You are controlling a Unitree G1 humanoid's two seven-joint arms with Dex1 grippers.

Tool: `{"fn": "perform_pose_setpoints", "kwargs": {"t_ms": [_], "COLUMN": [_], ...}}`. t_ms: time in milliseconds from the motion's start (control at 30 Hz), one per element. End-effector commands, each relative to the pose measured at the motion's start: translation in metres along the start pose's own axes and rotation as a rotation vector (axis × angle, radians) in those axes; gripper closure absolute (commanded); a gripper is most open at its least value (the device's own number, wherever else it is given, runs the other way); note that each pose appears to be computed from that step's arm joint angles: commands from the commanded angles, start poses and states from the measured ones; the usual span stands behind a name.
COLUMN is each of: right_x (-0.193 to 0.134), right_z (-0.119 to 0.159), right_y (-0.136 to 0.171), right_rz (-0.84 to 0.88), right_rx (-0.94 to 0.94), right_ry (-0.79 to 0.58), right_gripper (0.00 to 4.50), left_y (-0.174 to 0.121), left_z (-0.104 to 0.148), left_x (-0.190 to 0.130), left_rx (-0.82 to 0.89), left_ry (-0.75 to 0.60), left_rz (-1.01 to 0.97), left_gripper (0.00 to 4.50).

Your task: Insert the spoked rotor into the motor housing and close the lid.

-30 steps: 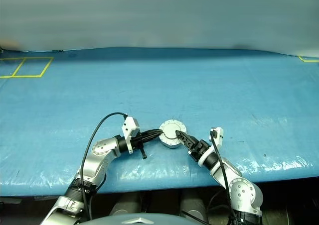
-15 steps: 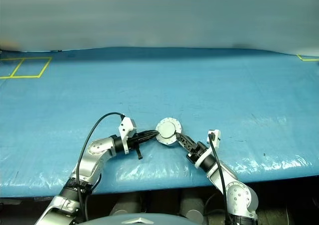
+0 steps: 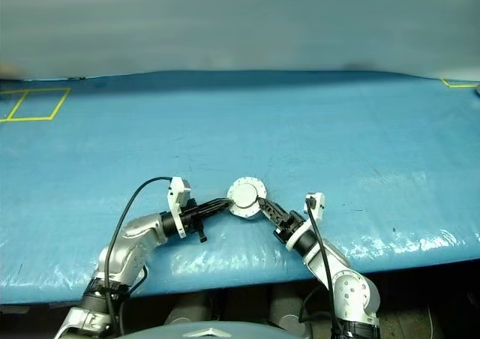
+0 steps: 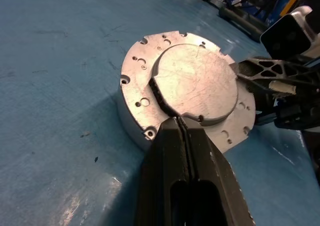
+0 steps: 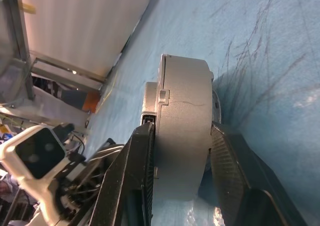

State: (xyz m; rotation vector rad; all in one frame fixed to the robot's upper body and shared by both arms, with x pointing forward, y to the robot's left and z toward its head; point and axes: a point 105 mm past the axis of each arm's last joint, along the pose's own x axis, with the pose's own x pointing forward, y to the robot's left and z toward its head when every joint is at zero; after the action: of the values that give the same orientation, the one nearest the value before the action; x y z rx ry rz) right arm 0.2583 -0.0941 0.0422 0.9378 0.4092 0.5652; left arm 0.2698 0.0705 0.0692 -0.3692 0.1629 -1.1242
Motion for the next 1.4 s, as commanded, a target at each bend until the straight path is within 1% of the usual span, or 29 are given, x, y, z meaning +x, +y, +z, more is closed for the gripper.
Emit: {"fn": "perform_pose_setpoints", "kwargs": {"t_ms": [33, 67, 167, 333, 433, 500, 567, 600, 667, 700, 800, 833, 867, 1000, 1100, 1167, 1233, 1267, 1400], "right_x": [-0.002, -0.003, -0.003, 0.001, 0.008, 0.013, 0.013, 0.013, 0.013, 0.014, 0.018, 0.019, 0.02, 0.027, 0.029, 0.03, 0.029, 0.027, 0.026], "right_z": [-0.015, -0.015, -0.015, -0.009, -0.001, 0.0, 0.002, 0.003, 0.002, 0.001, 0.008, 0.01, 0.011, 0.016, 0.021, 0.023, 0.022, 0.022, 0.021], "right_y": [-0.01, -0.01, -0.01, -0.009, -0.009, 0.007, 0.032, 0.038, 0.047, 0.05, 0.058, 0.058, 0.058, 0.068, 0.071, 0.073, 0.089, 0.097, 0.114], "right_rz": [-0.067, -0.064, -0.065, -0.073, -0.111, -0.033, 0.117, 0.16, 0.206, 0.225, 0.26, 0.26, 0.259, 0.305, 0.319, 0.325, 0.4, 0.44, 0.506], "right_rx": [0.041, 0.046, 0.066, 0.085, 0.089, 0.084, 0.134, 0.156, 0.172, 0.174, 0.176, 0.178, 0.18, 0.181, 0.185, 0.181, 0.157, 0.153, 0.13], "right_ry": [0.054, 0.049, 0.034, -0.016, -0.073, -0.069, -0.082, -0.091, -0.075, -0.068, -0.078, -0.084, -0.087, -0.069, -0.074, -0.071, -0.039, -0.023, 0.021], "right_gripper": [3.25, 3.25, 3.25, 3.25, 3.25, 3.25, 3.25, 3.25, 3.25, 3.25, 3.25, 3.25, 3.25, 3.25, 3.25, 3.25, 3.25, 3.25, 3.25], "left_y": [-0.003, -0.005, -0.01, -0.003, 0.002, 0.005, 0.008, 0.009, 0.012, 0.015, 0.026, 0.027, 0.027, 0.02, 0.016, 0.012, 0.0, -0.003, -0.01], "left_z": [0.036, 0.038, 0.037, 0.043, 0.044, 0.043, 0.046, 0.047, 0.049, 0.05, 0.045, 0.044, 0.043, 0.045, 0.054, 0.058, 0.054, 0.052, 0.045], "left_x": [-0.009, -0.012, -0.016, -0.021, -0.023, -0.024, -0.026, -0.026, -0.028, -0.032, -0.049, -0.052, -0.054, -0.061, -0.068, -0.07, -0.065, -0.063, -0.055], "left_rx": [-0.076, -0.094, -0.087, -0.101, -0.129, -0.181, -0.225, -0.234, -0.26, -0.305, -0.385, -0.393, -0.4, -0.438, -0.483, -0.507, -0.561, -0.58, -0.649], "left_ry": [-0.152, -0.161, -0.126, -0.159, -0.172, -0.186, -0.22, -0.23, -0.268, -0.311, -0.389, -0.396, -0.4, -0.438, -0.528, -0.551, -0.531, -0.527, -0.519], "left_rz": [-0.017, -0.027, -0.044, 0.004, 0.047, 0.069, 0.081, 0.084, 0.095, 0.104, 0.193, 0.214, 0.221, 0.201, 0.173, 0.154, 0.108, 0.098, 0.072], "left_gripper": [4.5, 4.5, 4.5, 4.5, 4.5, 4.5, 4.5, 4.5, 4.5, 4.5, 4.5, 4.11, 3.89, 2.54, 1.51, 0.91, 0.14, 0.03, 0.03]}}
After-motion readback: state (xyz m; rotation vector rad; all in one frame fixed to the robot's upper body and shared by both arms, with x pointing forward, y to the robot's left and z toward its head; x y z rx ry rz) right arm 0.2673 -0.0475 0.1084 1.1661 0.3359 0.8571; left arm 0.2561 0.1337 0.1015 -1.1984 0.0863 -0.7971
